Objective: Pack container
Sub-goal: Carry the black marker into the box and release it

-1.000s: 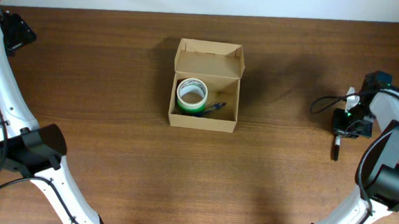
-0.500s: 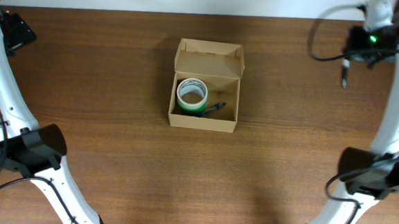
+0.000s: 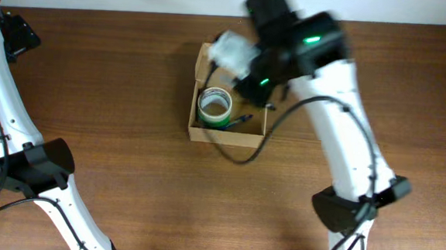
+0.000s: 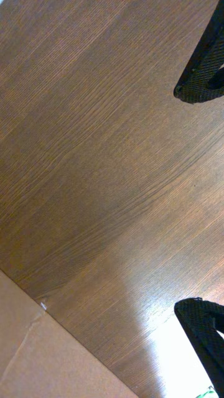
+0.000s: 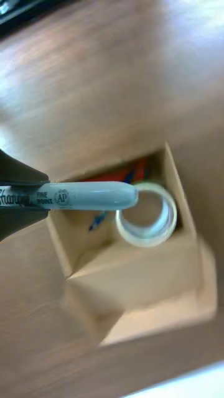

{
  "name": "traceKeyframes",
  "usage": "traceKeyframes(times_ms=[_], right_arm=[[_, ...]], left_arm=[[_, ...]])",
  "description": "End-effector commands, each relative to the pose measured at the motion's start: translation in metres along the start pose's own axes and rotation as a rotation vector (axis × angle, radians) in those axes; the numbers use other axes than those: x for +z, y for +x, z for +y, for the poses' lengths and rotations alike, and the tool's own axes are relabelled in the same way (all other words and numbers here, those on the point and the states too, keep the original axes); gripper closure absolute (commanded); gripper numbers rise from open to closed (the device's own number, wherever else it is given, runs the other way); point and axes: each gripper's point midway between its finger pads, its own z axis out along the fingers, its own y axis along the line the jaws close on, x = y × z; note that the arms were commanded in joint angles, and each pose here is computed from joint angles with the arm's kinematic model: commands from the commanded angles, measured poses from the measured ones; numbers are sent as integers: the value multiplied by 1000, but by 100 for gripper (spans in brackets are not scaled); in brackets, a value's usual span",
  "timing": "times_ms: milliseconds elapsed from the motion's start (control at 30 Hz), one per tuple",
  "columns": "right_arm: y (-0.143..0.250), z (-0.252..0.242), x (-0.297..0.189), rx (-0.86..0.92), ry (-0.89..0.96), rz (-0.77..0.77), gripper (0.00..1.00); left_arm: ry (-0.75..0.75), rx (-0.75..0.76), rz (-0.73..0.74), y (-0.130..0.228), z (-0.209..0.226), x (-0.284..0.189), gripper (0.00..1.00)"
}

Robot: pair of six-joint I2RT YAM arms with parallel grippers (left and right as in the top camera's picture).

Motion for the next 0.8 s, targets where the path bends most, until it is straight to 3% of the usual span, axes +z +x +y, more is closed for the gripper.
traceKeyframes(times_ms=[0, 300, 767], right_arm=[[9, 22, 58, -212, -68, 164, 96], [32, 39, 150, -312, -196, 328, 96], [22, 28, 169, -328, -154, 301, 96]], left_arm=[[9, -27, -20, -2, 6, -11, 0], [9, -27, -20, -2, 6, -11, 0], [9, -27, -20, -2, 6, -11, 0]])
